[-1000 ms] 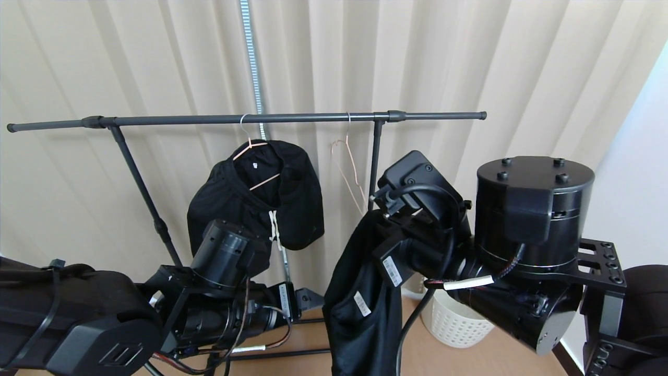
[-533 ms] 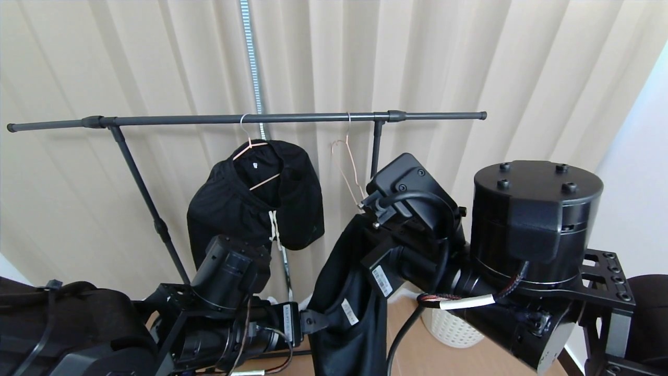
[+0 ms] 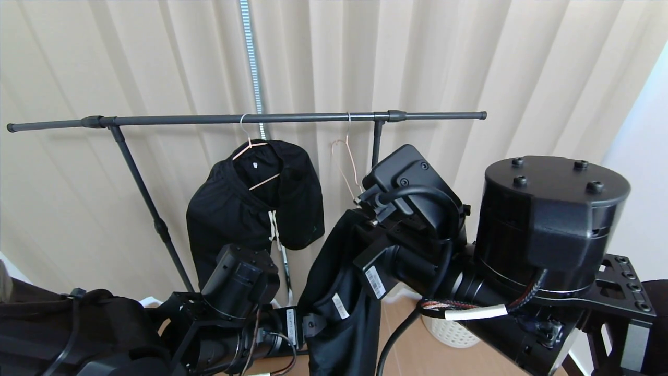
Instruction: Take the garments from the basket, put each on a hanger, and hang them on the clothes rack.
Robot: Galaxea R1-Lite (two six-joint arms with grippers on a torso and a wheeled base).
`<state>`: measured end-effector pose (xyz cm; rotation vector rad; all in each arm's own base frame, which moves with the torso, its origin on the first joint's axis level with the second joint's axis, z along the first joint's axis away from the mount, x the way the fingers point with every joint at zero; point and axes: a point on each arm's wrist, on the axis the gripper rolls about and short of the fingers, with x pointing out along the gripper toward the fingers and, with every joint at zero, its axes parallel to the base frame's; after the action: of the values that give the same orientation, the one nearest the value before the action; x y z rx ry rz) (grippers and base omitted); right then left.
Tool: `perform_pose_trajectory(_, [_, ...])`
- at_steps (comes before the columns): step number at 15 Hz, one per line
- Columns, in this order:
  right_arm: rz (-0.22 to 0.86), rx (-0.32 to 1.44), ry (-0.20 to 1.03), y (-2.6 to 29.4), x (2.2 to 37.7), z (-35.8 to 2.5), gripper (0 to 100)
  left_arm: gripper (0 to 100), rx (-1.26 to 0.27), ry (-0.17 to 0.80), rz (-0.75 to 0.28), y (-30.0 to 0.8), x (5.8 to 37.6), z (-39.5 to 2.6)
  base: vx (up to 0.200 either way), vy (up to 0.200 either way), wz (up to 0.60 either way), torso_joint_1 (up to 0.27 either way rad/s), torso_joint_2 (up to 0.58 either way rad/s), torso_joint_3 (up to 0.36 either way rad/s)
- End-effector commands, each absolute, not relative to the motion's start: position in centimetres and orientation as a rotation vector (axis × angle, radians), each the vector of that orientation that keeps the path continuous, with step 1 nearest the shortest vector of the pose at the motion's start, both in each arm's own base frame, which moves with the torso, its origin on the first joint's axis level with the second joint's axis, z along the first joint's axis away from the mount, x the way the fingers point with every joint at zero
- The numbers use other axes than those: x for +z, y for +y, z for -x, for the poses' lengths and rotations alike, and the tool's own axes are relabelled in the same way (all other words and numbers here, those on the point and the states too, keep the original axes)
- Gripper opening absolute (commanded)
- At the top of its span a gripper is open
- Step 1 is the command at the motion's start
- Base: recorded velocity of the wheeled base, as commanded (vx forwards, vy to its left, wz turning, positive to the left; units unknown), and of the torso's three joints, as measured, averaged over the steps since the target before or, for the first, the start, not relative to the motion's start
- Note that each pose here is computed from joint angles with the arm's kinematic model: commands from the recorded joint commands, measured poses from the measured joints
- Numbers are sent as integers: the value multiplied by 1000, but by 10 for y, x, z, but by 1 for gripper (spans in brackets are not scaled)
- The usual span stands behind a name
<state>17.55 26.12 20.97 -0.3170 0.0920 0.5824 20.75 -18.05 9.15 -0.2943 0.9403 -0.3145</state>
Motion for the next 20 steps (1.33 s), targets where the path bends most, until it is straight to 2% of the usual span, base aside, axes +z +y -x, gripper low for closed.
perform_pose_trajectory(1, [313,580,86,260,212,-174,0,100,-307,954,282,-183,86,-208,0,0,0,0,0,0])
perform_pose_trajectory(5, [296,573,71,251,219,-171,0,100,-308,962,276,-183,84,-206,0,0,0,0,0,0])
perform_pose_trajectory(6, [293,568,69,249,220,-172,0,0,-308,962,276,-183,84,-207,0,0,0,0,0,0])
perform_pose_trajectory(12, [301,490,91,229,218,-186,0,0,-290,940,279,-181,87,-209,0,0,0,0,0,0])
perform_pose_trajectory(14, [310,412,117,214,215,-202,0,0,-289,870,265,-174,103,-205,0,0,0,0,0,0])
perform_pose_trajectory(17, [400,276,251,195,194,-216,0,0,-314,740,250,-156,137,-206,0,0,0,0,0,0])
perform_pose_trajectory(19, [430,258,295,189,188,-214,0,0,-306,720,185,-155,150,-216,0,0,0,0,0,0])
perform_pose_trajectory(20, [443,258,312,189,183,-214,0,0,-298,732,179,-159,168,-222,0,0,0,0,0,0])
